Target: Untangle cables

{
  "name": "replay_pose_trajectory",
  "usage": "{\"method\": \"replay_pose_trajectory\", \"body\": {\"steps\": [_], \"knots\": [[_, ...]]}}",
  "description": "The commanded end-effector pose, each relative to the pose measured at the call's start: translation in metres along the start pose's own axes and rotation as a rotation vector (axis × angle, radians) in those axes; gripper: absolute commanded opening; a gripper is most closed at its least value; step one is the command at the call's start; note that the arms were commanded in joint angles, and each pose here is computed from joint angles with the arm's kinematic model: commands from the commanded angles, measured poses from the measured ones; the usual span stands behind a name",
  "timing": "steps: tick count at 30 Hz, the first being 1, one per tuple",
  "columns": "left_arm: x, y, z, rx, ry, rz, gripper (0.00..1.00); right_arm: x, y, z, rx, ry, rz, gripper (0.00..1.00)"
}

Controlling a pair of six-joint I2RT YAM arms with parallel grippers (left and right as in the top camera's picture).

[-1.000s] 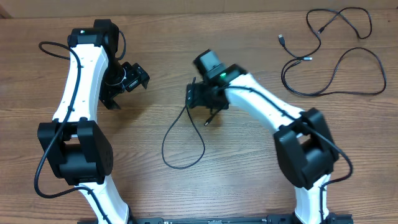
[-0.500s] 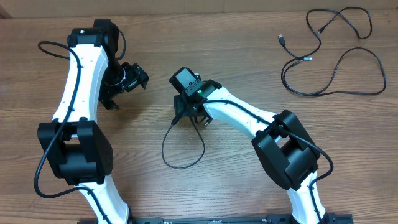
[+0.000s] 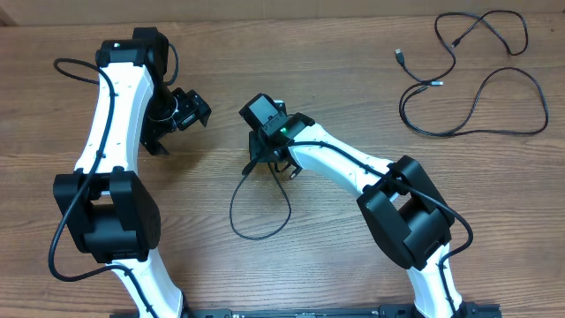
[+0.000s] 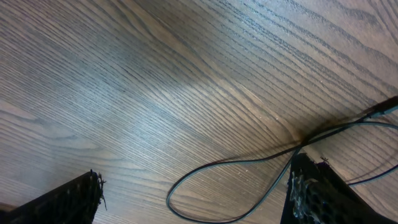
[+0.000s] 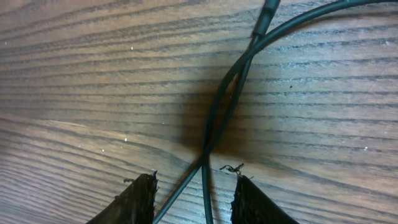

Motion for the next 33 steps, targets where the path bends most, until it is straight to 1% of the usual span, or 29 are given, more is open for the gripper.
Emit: {"method": "replay_pose_trajectory", "body": {"steps": [1, 14, 19, 23, 26, 28, 31, 32, 33], "knots": [[-0.015, 0.0, 0.0, -0.009, 0.009, -0.051, 1.0, 0.006, 0.001, -0.003, 0.015, 0.015, -0.009, 0.4], [-0.015, 0.0, -0.001, 0.0, 0.013, -0.052, 1.0, 0.012, 0.005, -0.007, 0.019, 0.017, -0.007, 0.37], [-0.014, 0.004, -0.015, 0.142, 0.015, -0.067, 1.0, 0.016, 0.005, -0.007, 0.019, 0.014, -0.01, 0.36], [-0.012, 0.01, -0.026, 0.199, -0.014, -0.079, 1.0, 0.025, 0.008, -0.009, 0.019, 0.021, 0.005, 0.35], [-0.012, 0.012, -0.032, 0.221, -0.036, -0.096, 1.0, 0.032, 0.012, -0.012, 0.018, 0.033, 0.024, 0.3], [-0.011, 0.013, -0.035, 0.228, -0.034, -0.1, 0.99, 0.032, 0.012, -0.012, 0.018, 0.036, 0.026, 0.24], [-0.011, 0.013, -0.038, 0.234, -0.03, -0.108, 0.99, 0.032, 0.011, -0.012, 0.018, 0.036, 0.02, 0.19], [-0.011, 0.013, -0.038, 0.234, -0.03, -0.109, 1.0, 0.032, 0.011, -0.012, 0.018, 0.039, 0.016, 0.16], [-0.011, 0.013, -0.038, 0.234, -0.03, -0.109, 0.99, 0.032, 0.01, -0.013, 0.017, 0.047, 0.009, 0.1]]}}
Point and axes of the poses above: each gripper's point midway between its finger pads, its own x axis out along the fingers, its own z axis along the line the jaws close on, y = z × x, the point moved 8 cm from there along -x, back along the fingers, and after that the axes turned 14 degrees about x, right-handed, at the moved point
